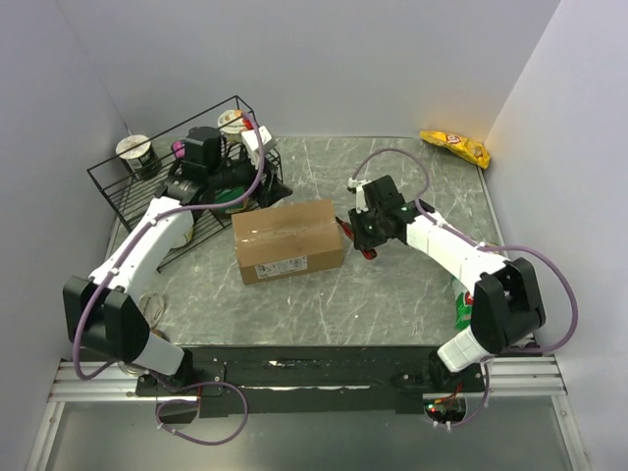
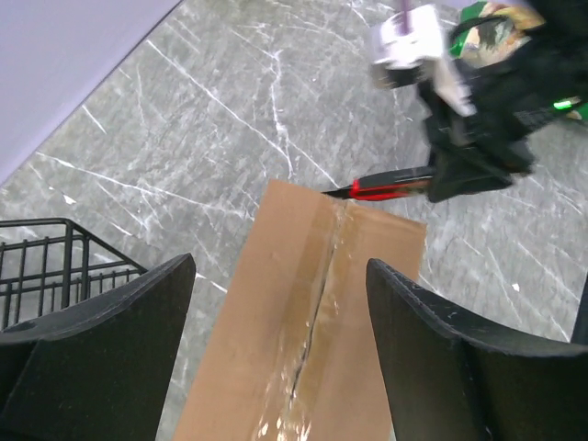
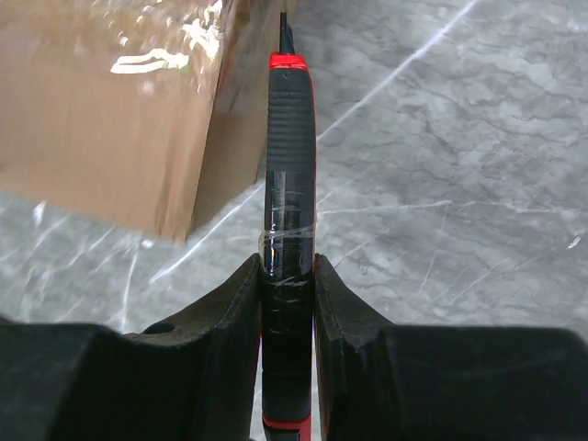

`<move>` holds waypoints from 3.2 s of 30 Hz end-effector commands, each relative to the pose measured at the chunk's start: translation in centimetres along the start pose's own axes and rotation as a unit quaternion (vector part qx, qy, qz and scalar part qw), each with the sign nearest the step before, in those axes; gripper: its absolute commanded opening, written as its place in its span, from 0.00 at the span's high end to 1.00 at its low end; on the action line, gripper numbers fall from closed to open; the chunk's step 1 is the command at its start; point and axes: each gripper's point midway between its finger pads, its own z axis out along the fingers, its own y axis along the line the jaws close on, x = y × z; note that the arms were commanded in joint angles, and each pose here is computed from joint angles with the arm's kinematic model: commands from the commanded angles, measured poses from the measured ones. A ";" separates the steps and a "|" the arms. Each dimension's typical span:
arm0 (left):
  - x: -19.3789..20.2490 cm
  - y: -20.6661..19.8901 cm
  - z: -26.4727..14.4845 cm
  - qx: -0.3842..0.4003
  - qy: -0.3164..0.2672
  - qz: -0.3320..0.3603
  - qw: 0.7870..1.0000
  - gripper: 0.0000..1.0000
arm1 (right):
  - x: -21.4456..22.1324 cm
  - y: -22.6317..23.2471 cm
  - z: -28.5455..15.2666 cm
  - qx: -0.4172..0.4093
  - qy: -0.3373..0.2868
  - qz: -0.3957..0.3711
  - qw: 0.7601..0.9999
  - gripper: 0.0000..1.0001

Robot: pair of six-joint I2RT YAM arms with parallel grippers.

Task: Unpack the express box
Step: Cut the express box at the center of the board.

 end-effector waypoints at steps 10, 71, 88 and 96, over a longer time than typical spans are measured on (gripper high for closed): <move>-1.3 -4.6 1.5 0.166 -0.045 0.123 0.977 0.18 | -1.8 -1.0 -8.1 -0.069 -0.101 -0.212 0.970 1.00; -10.4 -10.0 4.3 0.380 -0.126 -0.105 0.910 0.99 | -14.0 1.7 -23.0 -0.367 -0.330 -0.040 0.869 0.27; -10.5 -9.7 5.1 0.375 -0.126 -0.105 0.912 0.99 | -13.8 3.4 -22.5 -0.404 -0.328 -0.036 0.853 1.00; -7.2 -5.0 5.3 0.223 -0.098 -0.033 0.969 0.25 | -12.3 0.0 -20.7 -0.250 -0.272 -0.198 0.908 1.00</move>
